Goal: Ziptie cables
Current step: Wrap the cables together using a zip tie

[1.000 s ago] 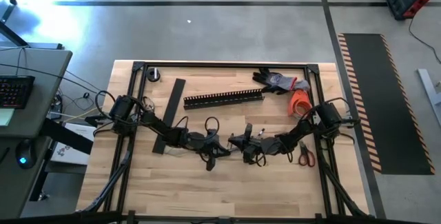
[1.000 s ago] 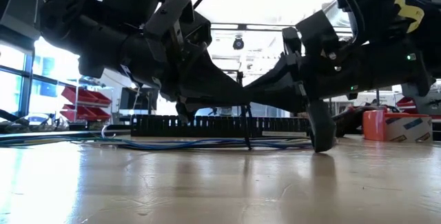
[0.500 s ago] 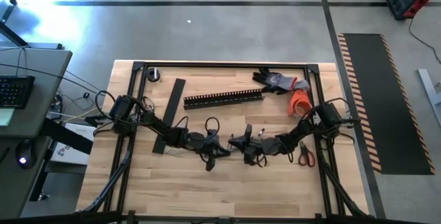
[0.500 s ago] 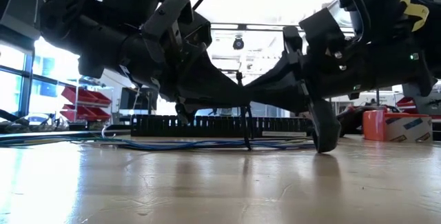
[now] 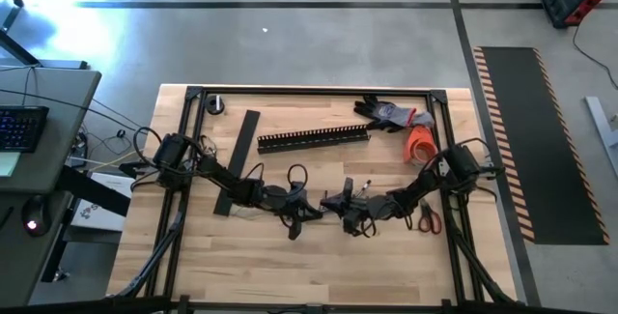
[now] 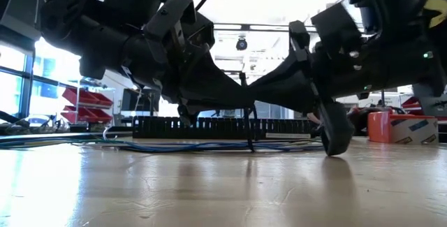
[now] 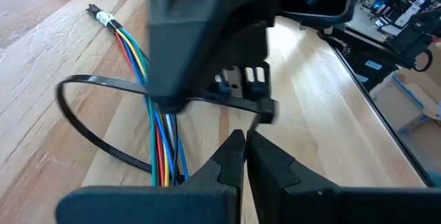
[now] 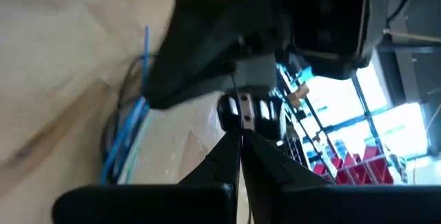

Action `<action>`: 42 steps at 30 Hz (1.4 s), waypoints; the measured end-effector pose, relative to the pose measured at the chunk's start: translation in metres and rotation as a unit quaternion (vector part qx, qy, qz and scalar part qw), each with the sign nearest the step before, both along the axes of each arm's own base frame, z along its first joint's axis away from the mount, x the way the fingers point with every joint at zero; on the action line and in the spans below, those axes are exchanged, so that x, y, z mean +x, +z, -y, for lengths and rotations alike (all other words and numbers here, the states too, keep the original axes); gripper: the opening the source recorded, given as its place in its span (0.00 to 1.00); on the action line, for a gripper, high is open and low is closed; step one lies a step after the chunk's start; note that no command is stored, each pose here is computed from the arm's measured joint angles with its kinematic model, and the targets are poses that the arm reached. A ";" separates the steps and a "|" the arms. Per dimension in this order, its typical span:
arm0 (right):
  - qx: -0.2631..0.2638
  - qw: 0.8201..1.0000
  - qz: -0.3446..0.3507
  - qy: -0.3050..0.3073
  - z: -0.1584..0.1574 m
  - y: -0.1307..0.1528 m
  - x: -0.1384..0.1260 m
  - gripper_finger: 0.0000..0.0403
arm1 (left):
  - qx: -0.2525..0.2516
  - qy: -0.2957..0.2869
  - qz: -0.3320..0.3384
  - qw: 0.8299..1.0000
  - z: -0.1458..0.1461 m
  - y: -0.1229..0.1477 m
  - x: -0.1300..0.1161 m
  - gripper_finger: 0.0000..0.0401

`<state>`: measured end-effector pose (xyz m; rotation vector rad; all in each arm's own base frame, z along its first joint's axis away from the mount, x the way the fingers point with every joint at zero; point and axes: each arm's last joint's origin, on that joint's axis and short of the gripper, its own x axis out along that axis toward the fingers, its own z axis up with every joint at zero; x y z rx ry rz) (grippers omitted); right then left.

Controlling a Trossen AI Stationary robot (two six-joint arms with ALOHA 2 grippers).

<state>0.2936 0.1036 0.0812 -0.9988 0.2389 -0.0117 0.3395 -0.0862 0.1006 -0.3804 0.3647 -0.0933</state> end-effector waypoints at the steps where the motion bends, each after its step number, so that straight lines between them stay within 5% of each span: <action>1: -0.007 1.000 -0.001 0.004 -0.002 0.000 -0.001 0.00 | -0.003 0.001 0.000 1.000 0.000 0.000 0.000 0.00; 21: -0.143 0.989 -0.003 0.030 -0.017 0.006 0.005 0.00 | -0.090 -0.004 -0.028 0.996 -0.016 -0.002 0.003 0.00; 35: -0.070 0.997 0.010 0.016 -0.021 0.007 0.004 0.01 | -0.074 0.008 -0.027 0.997 -0.020 -0.003 0.004 0.00; 42: 0.052 0.998 0.018 -0.039 -0.027 0.015 -0.002 0.21 | -0.067 0.017 -0.022 0.997 -0.013 -0.002 0.003 0.00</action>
